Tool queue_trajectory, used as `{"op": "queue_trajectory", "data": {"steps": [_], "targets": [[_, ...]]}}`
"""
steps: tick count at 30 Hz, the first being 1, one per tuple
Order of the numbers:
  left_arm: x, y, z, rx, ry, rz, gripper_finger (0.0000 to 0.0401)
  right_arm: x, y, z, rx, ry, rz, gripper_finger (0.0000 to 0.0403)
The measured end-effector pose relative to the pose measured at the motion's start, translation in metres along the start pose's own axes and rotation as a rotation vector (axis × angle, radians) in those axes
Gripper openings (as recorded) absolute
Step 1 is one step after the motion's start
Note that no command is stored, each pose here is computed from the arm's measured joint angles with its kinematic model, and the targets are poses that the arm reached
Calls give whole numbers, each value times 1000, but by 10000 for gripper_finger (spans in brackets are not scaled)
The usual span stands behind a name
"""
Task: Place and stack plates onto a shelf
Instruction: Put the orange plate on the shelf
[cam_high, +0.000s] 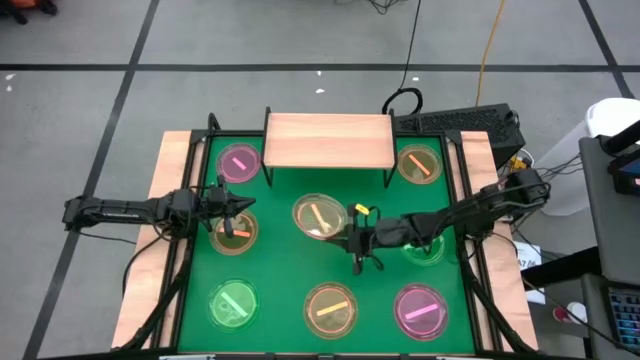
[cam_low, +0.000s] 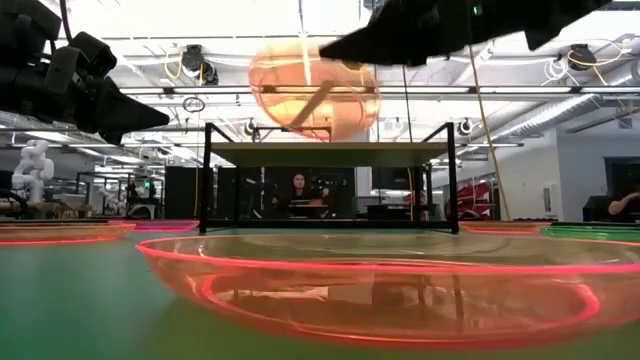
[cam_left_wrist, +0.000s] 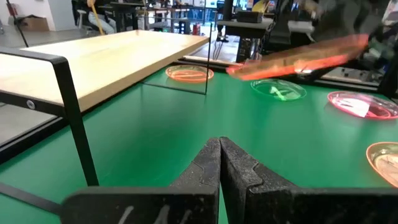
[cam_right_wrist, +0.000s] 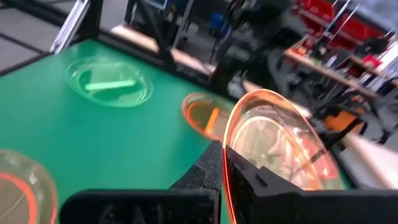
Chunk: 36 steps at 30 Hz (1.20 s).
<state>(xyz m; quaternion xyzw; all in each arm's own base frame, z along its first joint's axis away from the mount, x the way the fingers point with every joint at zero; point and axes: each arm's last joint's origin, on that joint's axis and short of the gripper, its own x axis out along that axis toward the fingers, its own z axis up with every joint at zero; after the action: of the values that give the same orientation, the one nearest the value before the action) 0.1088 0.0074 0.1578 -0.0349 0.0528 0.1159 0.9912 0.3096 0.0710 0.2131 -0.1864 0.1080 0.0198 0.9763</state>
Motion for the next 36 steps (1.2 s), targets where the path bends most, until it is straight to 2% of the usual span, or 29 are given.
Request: {"op": "queue_trajectory", "data": {"steps": [11,17,21,23,28,36], "targets": [[0,0,0,0,0,0,1,-18,-30,25,-41,-132,-100,0],[0,0,0,0,0,0,1,-17,-56,24,-63,-161,-202,0],[0,0,0,0,0,0,1,-17,-82,17,14,-163,-274,0],[0,0,0,0,0,0,1,-17,-96,11,57,-171,-266,0],[0,0,0,0,0,0,1,-17,-124,5,104,-133,-312,0],[0,0,0,0,0,0,1,-16,-158,20,36,-31,-338,0]]}}
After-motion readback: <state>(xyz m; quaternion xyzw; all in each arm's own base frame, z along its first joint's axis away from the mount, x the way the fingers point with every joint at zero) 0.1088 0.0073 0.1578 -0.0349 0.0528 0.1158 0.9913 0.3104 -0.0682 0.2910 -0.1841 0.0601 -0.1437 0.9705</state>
